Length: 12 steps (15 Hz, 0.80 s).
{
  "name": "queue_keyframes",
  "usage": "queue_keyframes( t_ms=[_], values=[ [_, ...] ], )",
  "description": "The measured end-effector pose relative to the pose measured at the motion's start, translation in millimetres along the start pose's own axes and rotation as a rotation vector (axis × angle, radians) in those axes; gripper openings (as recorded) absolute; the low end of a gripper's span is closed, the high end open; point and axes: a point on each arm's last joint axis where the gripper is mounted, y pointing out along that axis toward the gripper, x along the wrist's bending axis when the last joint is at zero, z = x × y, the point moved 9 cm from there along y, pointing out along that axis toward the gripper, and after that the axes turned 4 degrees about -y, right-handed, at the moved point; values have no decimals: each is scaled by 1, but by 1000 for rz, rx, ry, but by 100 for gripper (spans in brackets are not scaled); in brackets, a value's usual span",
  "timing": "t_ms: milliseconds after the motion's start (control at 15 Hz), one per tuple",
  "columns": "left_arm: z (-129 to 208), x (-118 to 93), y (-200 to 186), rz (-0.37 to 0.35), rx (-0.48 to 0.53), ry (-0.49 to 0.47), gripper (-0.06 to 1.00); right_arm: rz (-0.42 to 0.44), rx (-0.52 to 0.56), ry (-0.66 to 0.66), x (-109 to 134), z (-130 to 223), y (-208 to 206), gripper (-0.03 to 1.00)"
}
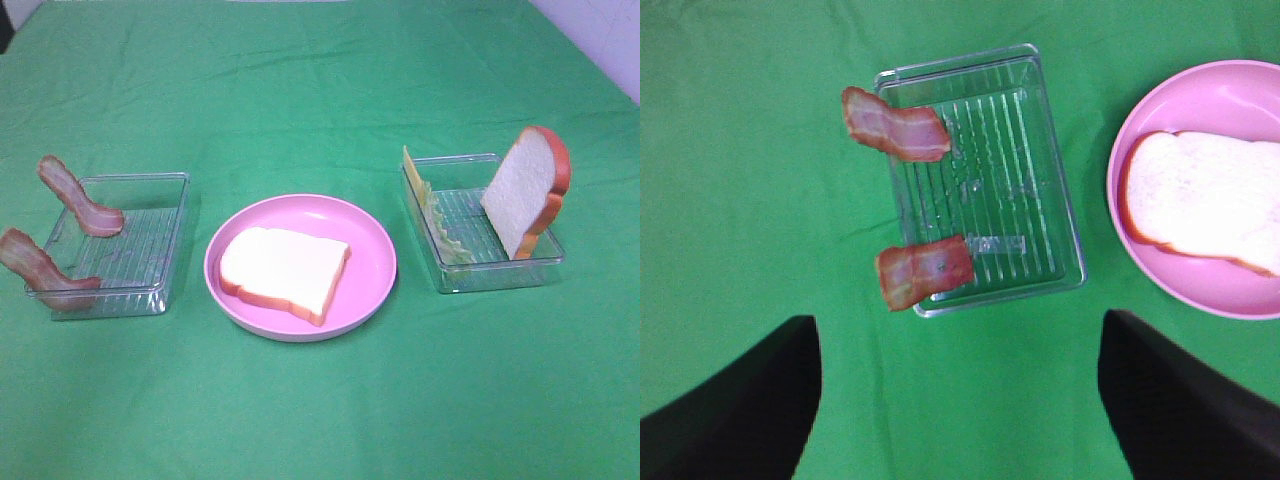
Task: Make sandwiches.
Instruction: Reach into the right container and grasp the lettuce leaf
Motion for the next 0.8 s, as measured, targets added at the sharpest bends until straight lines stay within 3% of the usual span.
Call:
queue_keyframes(
  t_ms=[267,533,800],
  values=[
    [55,19,-45,7,-69,-2,72,0,0,0,0,0,0,68],
    [137,40,-57,6,-93,4,72,0,0,0,0,0,0,68],
    [220,62,-65,26,-253,40,72,0,0,0,0,0,0,68]
  ],
)
